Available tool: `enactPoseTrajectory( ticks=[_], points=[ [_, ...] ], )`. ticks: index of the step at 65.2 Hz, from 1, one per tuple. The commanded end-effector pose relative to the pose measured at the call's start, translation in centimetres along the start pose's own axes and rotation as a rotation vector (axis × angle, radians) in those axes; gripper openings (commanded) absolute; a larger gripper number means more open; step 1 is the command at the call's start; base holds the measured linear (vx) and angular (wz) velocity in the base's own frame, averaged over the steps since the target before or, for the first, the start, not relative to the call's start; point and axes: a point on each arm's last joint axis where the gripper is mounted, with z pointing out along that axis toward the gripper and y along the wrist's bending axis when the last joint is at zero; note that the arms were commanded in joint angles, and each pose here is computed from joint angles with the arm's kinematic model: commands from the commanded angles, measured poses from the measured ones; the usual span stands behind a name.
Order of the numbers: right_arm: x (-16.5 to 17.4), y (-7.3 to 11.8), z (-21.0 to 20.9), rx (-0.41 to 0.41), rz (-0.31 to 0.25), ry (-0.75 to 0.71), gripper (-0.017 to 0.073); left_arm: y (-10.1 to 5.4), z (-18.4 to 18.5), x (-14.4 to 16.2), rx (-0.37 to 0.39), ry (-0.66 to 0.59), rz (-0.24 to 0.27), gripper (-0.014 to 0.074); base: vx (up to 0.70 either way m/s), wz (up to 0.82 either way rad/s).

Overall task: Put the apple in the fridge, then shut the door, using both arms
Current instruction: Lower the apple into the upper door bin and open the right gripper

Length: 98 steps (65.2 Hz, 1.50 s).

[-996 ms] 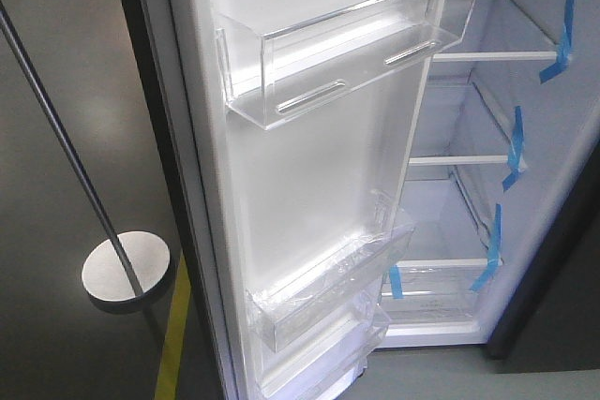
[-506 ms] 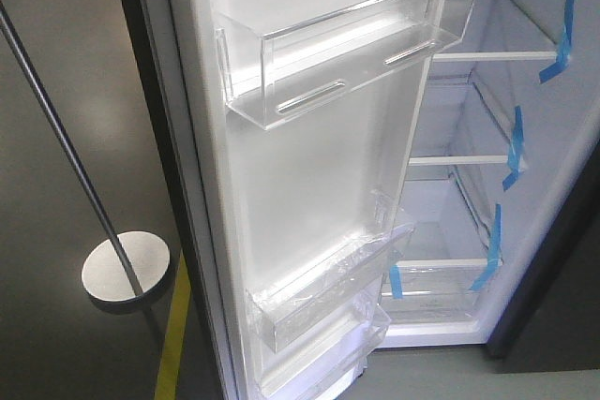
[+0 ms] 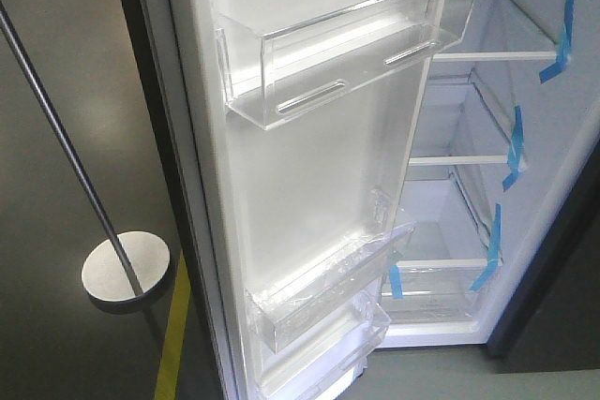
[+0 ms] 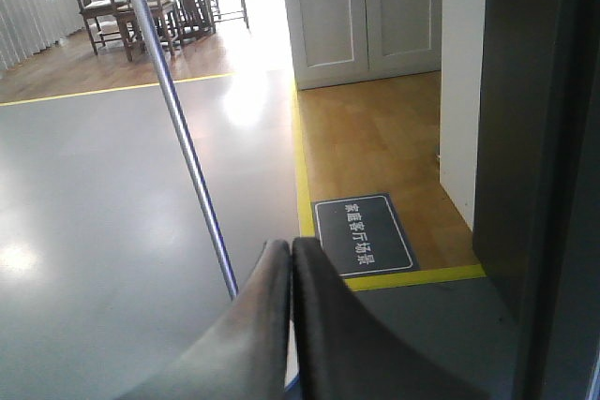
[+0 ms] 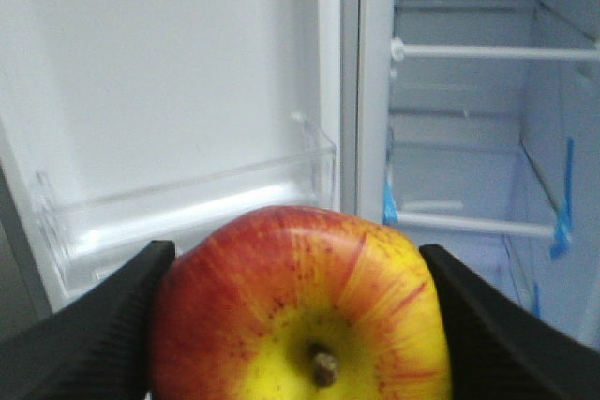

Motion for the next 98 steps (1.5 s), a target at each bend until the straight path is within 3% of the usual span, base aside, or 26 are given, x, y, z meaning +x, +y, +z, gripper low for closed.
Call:
enactPoseTrajectory(
  ticks=[1, 13, 22, 44, 55, 65, 75, 85, 92, 98],
  points=[
    [-2.6, 0.1, 2.4, -0.082, 0.000, -0.183, 0.0130, -0.1, -0.3, -1.2, 0.019, -0.100, 0.000, -0.0006, 0.00, 0.00],
    [-4.0, 0.4, 9.2, -0.320, -0.050, -0.209, 0.0130, -0.1, -0.3, -1.2, 0.019, -0.100, 0.000, -0.0006, 0.00, 0.00],
    [-5.1, -0.4, 15.7, -0.429, -0.056, -0.217, 0.0130, -0.1, -0.3, -1.2, 0.019, -0.100, 0.000, -0.0006, 0.00, 0.00],
    [-3.4, -2.3, 29.9, -0.710, -0.029, 0.021, 0.0130, -0.1, -0.3, -1.2, 0.019, -0.100, 0.000, -0.0006, 0.00, 0.00],
    [-1.9, -2.7, 33.6, -0.822, 0.052, 0.151, 0.0130, -0.1, -0.3, -1.2, 0.019, -0.100, 0.000, -0.0006, 0.00, 0.00],
    [-1.8, -2.9, 34.7, -0.846, 0.059, 0.187, 0.0130, -0.1, -0.3, -1.2, 0.019, -0.100, 0.000, -0.0006, 0.00, 0.00],
    [-2.4, -3.1, 34.1, -0.776, -0.019, 0.191, 0.0132, -0.1, -0.3, -1.2, 0.019, -0.100, 0.000, -0.0006, 0.00, 0.00],
    [-2.2, -3.4, 34.0, -0.724, -0.019, 0.234, 0.0141, -0.1, -0.3, -1.2, 0.019, -0.100, 0.000, -0.0006, 0.00, 0.00],
    [-2.0, -3.5, 34.1, -0.709, -0.041, 0.260, 0.0178, -0.1, -0.3, -1.2, 0.019, -0.100, 0.000, -0.0006, 0.00, 0.00],
    [-2.0, -3.5, 34.0, -0.708, -0.023, 0.264, 0.0245, -0.1, -0.3, -1.2, 0.019, -0.100, 0.000, -0.0006, 0.00, 0.00]
  ],
)
